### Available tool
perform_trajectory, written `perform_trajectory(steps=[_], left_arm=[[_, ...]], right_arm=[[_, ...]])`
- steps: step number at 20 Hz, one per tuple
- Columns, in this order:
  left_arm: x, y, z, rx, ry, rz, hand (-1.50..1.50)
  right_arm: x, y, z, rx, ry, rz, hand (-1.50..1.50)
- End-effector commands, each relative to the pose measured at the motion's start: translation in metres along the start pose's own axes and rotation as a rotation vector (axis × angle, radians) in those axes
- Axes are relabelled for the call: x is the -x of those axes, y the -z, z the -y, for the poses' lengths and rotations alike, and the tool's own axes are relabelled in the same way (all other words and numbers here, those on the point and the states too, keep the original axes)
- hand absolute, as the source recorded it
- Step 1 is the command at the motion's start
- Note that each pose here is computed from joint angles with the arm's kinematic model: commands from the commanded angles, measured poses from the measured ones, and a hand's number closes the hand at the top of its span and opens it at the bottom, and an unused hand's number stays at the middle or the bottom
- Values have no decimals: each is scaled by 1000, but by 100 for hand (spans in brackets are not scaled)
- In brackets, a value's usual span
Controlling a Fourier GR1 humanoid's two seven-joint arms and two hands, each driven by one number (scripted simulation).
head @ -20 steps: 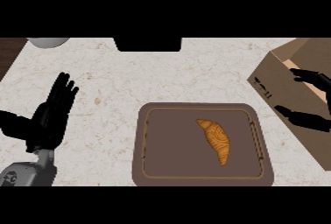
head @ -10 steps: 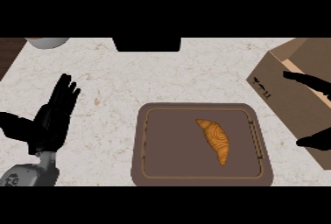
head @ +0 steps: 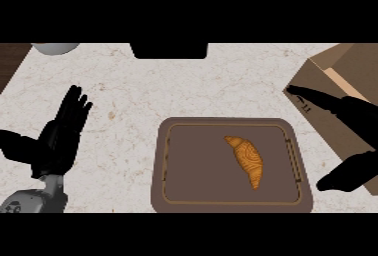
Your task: Pick the croissant from the tray and place it in the cardboard box
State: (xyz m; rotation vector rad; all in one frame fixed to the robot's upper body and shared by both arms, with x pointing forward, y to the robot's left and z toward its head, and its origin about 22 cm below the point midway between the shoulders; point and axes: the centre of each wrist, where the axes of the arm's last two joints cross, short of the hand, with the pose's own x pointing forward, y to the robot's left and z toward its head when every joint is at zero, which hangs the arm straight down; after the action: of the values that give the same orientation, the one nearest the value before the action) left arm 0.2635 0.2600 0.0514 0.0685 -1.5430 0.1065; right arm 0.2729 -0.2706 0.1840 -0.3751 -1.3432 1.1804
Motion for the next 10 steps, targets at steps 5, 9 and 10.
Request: perform_trajectory(steps=[5, 9, 10], left_arm=[[-22, 4, 1, -14, 5, -6, 0], [-16, 10, 12, -15, 3, 20, 0], [-13, -10, -13, 0, 8, 3, 0]], right_arm=[[-26, 2, -33, -44, -7, -37, -150], [-33, 7, -44, -38, -32, -98, -150], [-21, 7, -41, -39, -5, -105, -150]])
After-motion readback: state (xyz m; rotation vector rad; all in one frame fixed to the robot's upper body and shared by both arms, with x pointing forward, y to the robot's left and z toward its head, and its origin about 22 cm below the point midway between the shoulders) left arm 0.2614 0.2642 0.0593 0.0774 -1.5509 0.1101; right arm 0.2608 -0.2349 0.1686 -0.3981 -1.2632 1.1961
